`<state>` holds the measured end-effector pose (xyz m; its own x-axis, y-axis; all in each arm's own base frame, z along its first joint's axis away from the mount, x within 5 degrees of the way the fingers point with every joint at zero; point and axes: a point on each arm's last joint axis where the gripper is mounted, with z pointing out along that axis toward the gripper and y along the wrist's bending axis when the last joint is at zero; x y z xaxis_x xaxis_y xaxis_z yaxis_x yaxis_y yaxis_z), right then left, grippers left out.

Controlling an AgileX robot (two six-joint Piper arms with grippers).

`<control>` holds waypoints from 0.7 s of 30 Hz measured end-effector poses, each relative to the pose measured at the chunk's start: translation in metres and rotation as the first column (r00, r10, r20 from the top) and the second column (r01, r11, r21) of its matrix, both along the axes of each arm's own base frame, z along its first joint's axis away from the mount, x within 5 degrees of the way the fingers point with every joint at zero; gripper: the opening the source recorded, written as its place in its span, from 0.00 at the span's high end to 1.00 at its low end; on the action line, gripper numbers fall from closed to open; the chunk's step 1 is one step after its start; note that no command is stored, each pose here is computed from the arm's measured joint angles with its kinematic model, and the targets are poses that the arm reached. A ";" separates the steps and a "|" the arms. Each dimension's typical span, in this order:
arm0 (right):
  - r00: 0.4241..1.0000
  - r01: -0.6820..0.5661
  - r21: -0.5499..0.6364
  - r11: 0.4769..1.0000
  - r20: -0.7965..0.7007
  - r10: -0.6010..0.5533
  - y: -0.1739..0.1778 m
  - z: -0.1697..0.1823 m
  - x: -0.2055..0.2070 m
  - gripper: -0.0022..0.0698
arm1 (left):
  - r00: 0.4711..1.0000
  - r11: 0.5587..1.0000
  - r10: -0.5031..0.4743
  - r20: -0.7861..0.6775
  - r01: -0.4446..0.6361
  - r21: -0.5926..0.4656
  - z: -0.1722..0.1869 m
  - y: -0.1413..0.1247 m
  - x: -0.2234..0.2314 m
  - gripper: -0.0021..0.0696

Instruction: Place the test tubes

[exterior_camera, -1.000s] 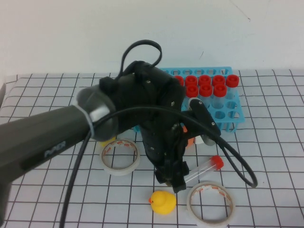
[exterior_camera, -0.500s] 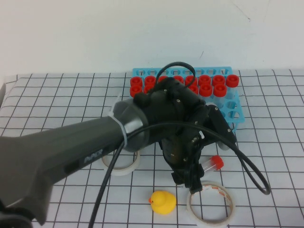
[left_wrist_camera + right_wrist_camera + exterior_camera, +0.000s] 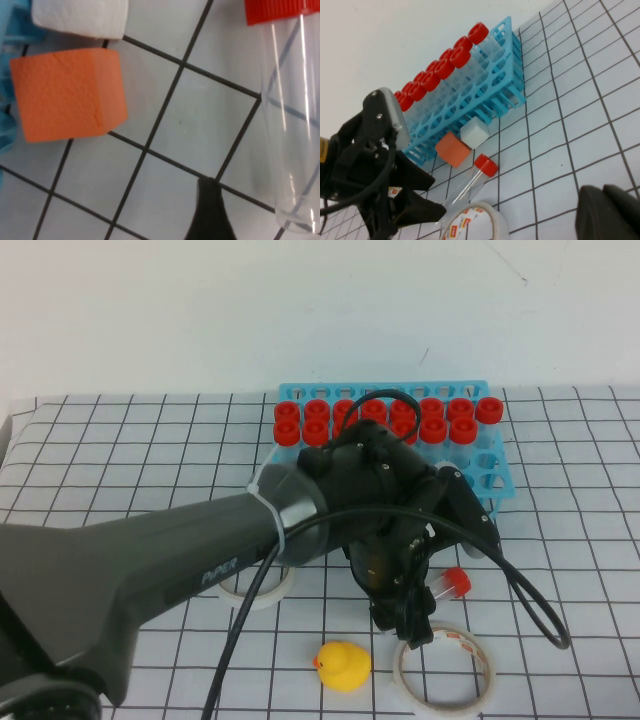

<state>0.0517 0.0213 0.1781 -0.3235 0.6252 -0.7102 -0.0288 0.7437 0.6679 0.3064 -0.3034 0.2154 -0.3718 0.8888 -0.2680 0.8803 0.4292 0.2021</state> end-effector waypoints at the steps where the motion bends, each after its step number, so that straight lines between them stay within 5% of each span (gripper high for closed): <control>1: 1.000 0.000 0.000 1.000 0.000 0.000 0.000 0.000 0.000 0.97 | 1.000 1.000 0.000 0.000 0.000 0.000 -0.001 0.000 0.000 0.37; 17: 1.000 0.000 0.000 1.000 0.000 0.000 0.000 0.000 0.000 0.97 | 0.999 1.000 0.004 -0.032 -0.003 0.031 -0.022 -0.004 0.003 0.37; 21: 1.000 0.000 0.000 1.000 0.000 0.000 0.000 0.000 0.000 0.97 | 0.999 0.999 0.011 -0.035 -0.010 0.031 -0.023 -0.004 0.003 0.44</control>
